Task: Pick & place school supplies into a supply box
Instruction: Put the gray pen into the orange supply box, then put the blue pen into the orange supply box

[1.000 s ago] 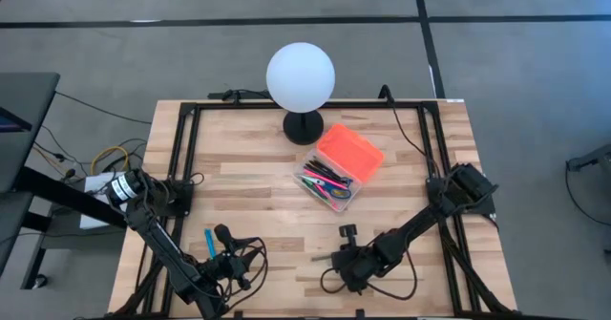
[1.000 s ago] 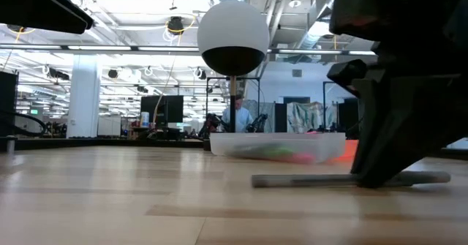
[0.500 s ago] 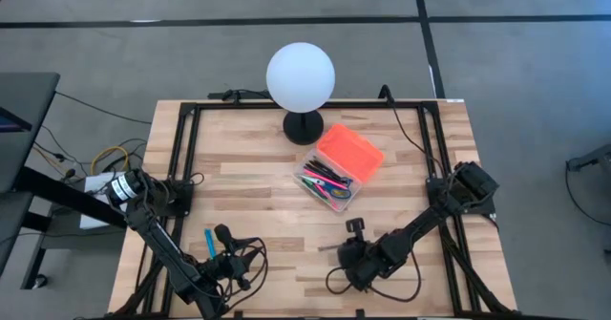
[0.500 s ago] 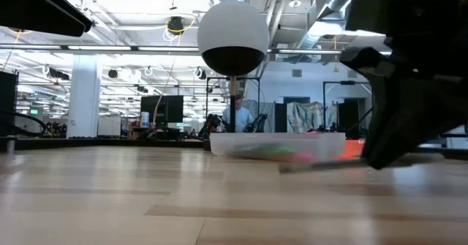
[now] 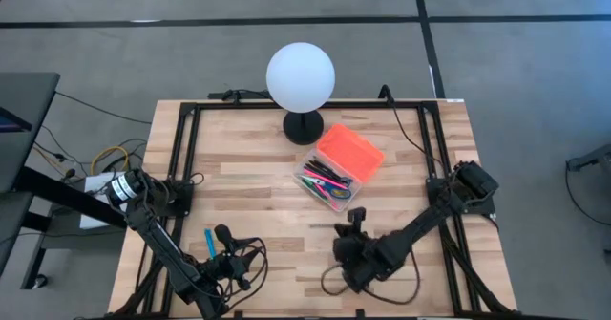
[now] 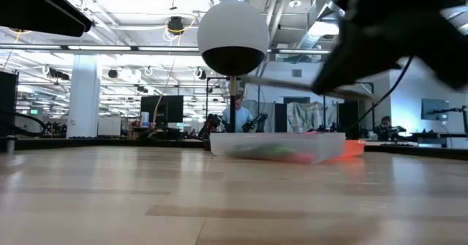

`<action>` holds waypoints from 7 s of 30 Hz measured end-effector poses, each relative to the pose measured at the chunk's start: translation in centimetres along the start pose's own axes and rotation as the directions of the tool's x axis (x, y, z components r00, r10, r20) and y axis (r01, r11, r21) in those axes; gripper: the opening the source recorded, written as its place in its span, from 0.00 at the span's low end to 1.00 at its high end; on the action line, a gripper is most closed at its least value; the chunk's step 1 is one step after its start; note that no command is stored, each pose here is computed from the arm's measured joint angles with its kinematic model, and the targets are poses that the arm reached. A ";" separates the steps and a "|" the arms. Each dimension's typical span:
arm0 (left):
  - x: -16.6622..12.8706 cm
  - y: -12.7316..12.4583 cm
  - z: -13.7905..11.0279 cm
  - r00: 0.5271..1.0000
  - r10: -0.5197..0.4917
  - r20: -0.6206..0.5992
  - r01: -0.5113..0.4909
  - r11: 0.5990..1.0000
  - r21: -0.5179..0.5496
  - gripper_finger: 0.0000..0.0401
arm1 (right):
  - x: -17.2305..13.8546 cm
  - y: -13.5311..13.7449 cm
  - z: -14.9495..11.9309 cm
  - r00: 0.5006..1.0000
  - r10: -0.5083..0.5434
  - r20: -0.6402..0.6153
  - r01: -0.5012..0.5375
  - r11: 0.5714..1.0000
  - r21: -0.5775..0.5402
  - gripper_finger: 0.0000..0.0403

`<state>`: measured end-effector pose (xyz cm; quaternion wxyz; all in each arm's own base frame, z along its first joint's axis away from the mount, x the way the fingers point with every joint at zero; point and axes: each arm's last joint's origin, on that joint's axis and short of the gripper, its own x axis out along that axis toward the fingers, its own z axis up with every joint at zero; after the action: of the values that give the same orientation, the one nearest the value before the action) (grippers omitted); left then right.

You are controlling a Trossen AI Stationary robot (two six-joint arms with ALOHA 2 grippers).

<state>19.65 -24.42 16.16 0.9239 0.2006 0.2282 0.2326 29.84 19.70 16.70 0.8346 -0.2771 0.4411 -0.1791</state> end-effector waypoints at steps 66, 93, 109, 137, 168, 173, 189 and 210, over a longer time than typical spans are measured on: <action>-0.1 -0.4 -0.7 0.960 -0.145 -0.239 0.105 0.980 -0.172 0.32 | -7.1 -6.5 -2.8 0.971 -0.169 0.169 0.150 0.981 0.120 0.29; -1.5 0.9 0.0 0.564 -0.245 -0.788 -0.271 0.847 -0.457 0.32 | -8.7 -3.2 -12.0 0.904 -0.006 0.428 -0.052 0.991 0.124 0.29; -4.0 2.3 -0.4 0.495 -0.101 -0.863 -0.510 0.771 -0.383 0.34 | -8.2 -1.4 -15.0 0.870 0.063 0.489 -0.126 0.987 0.096 0.29; -2.2 1.0 -5.2 0.473 -0.222 -0.853 -0.540 0.692 -0.479 0.47 | -7.5 -0.9 -15.7 0.853 0.109 0.510 -0.211 0.967 0.146 0.29; 1.4 1.0 -5.0 0.525 -0.278 -0.804 -0.035 0.937 -0.347 0.20 | -7.7 -0.8 -15.3 0.840 0.115 0.531 -0.245 0.953 0.181 0.29; 2.3 1.0 -4.7 0.498 -0.301 -0.813 -0.019 0.934 -0.358 0.17 | -7.7 -0.7 -15.3 0.839 0.116 0.532 -0.248 0.951 0.183 0.29; 4.4 0.6 -3.5 0.586 -0.377 -0.717 0.095 0.911 -0.401 0.16 | -7.7 -0.7 -15.3 0.839 0.133 0.527 -0.261 0.949 0.175 0.29; 11.1 1.2 -1.1 0.663 -0.516 -0.542 0.313 0.849 -0.425 0.15 | -7.7 -0.7 -15.3 0.839 0.133 0.527 -0.261 0.949 0.176 0.29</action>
<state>27.40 -17.41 12.18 0.8372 -0.0888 0.5305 0.0985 12.81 18.69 15.05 0.9624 -0.1641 0.2066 -0.0642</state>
